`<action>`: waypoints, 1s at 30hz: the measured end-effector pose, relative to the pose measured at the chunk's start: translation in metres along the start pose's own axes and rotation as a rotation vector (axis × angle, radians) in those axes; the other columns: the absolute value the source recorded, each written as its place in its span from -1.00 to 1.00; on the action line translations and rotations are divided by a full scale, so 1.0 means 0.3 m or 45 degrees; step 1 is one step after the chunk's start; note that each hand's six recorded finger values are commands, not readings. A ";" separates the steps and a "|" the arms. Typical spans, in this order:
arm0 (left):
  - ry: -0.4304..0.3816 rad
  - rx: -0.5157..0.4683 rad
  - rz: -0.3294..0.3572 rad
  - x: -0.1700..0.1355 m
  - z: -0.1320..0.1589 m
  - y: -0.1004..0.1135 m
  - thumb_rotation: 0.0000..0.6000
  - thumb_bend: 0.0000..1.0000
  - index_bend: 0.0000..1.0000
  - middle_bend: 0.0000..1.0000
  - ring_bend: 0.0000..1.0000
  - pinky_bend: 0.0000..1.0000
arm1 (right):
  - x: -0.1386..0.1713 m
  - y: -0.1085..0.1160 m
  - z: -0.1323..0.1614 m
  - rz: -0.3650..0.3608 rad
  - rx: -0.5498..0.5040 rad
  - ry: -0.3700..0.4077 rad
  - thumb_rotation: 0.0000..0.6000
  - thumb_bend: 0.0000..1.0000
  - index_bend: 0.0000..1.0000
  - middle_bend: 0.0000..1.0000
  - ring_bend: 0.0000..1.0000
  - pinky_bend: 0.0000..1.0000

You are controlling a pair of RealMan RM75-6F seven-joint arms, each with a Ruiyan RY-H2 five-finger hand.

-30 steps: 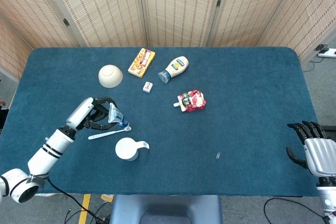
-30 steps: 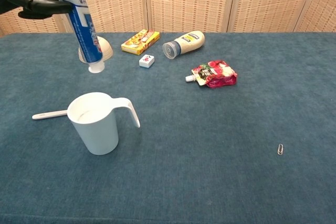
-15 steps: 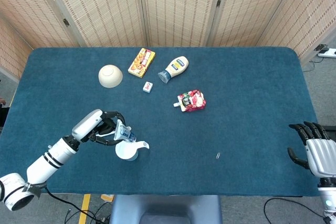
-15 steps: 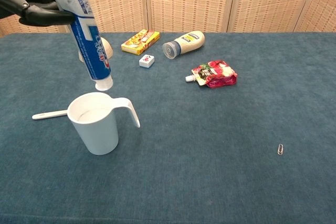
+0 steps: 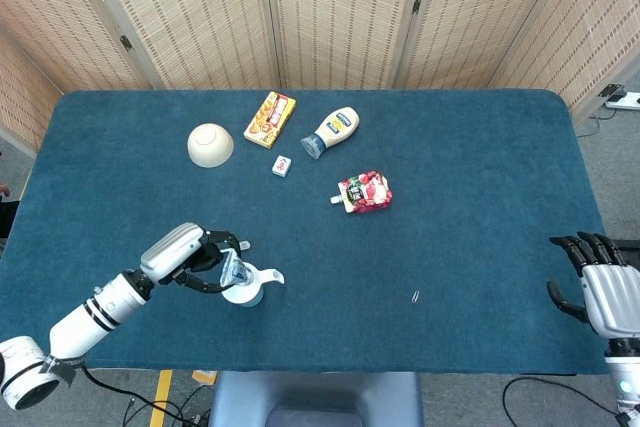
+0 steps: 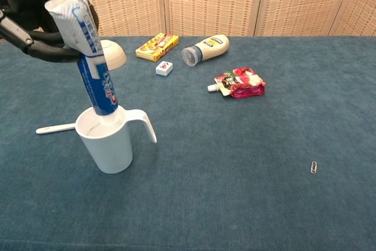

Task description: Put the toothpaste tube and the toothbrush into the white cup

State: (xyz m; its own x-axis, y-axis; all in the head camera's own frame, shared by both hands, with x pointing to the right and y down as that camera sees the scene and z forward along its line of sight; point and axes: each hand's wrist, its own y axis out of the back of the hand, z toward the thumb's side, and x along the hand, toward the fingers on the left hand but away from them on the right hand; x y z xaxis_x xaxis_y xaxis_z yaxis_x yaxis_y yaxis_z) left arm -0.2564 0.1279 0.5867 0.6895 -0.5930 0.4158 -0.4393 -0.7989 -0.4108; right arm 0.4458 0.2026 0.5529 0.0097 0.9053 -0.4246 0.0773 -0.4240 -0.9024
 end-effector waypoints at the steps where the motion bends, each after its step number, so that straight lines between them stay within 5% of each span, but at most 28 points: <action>1: 0.006 0.008 -0.005 0.000 -0.004 -0.004 1.00 -0.24 0.34 1.00 0.86 0.95 | 0.000 0.000 0.000 0.000 -0.001 0.000 1.00 -0.47 -0.51 -0.48 -0.73 -0.72; 22: 0.104 0.095 -0.094 -0.001 -0.084 -0.086 1.00 -0.24 0.23 1.00 0.85 0.94 | 0.008 0.001 -0.009 -0.002 -0.002 -0.011 1.00 -0.47 -0.51 -0.48 -0.73 -0.72; 30: 0.134 0.175 -0.094 -0.007 -0.110 -0.097 1.00 -0.25 -0.11 1.00 0.84 0.94 | 0.007 0.002 -0.008 -0.004 -0.003 -0.012 1.00 -0.47 -0.51 -0.48 -0.73 -0.72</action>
State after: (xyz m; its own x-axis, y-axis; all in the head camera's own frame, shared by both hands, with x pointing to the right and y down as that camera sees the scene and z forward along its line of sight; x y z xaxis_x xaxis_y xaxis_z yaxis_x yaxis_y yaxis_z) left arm -0.2640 0.1492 0.6246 0.6499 -0.5464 0.5283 -0.3020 -0.8235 -0.4802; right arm 0.4484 0.2044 0.5516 0.0004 0.9064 -0.4224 0.0796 -0.4211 -0.9035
